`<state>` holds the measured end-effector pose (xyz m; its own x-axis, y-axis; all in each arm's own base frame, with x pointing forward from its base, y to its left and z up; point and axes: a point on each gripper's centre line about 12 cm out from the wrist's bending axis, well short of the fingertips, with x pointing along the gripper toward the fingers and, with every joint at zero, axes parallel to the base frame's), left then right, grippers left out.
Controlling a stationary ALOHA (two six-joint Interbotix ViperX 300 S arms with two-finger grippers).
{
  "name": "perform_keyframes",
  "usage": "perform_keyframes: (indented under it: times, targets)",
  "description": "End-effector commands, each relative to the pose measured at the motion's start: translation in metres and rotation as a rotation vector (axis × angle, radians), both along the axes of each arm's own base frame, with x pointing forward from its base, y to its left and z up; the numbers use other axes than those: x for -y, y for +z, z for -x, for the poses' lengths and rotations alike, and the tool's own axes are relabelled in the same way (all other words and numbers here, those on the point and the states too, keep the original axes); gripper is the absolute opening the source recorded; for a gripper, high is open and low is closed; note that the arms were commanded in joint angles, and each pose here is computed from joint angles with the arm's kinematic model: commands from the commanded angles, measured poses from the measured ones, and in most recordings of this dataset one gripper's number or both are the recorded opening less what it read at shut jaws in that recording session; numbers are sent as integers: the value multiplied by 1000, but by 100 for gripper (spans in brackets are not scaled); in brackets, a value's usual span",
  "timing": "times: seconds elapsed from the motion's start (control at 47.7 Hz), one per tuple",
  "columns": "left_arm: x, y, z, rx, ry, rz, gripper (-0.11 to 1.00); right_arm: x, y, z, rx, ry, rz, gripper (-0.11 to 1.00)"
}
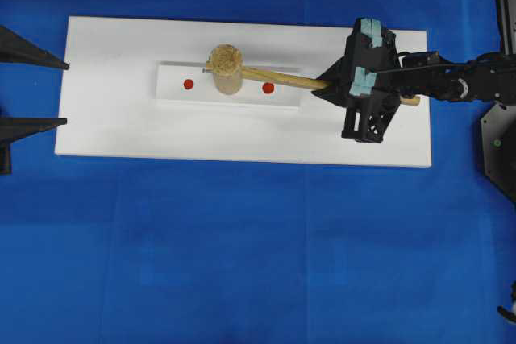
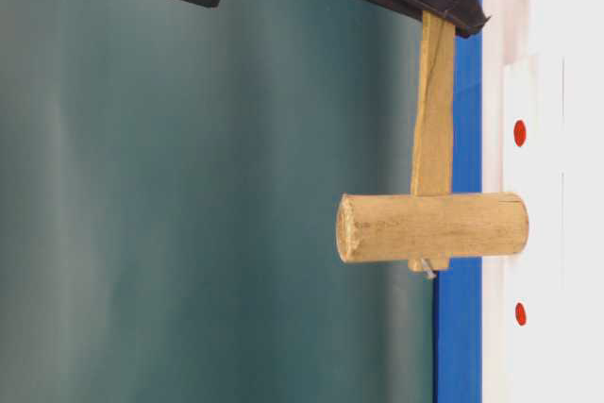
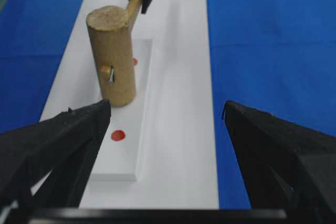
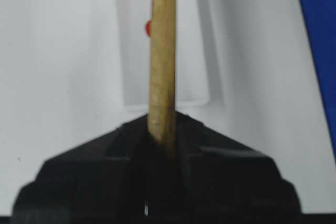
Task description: Hit the mark with a hammer.
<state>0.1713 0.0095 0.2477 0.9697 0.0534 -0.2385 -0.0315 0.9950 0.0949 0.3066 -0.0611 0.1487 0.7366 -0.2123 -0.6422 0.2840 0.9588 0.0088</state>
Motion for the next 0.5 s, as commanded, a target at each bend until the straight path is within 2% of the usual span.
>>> perform_keyframes:
  times: [0.0,0.21,0.356,0.482]
  targets:
    - [-1,4,-2,11,3,-1,90,0,16,-2,53,-1,15,3]
    - [-1,4,-2,11,3,1,90,-2,53,8,167,7,40,3]
    - [-1,3,-1,6,3,1,90,-6,76,31,254,15,65,3]
    - [-1,3,-1,6,3,0,90,-8,83,51,302,11,69,2]
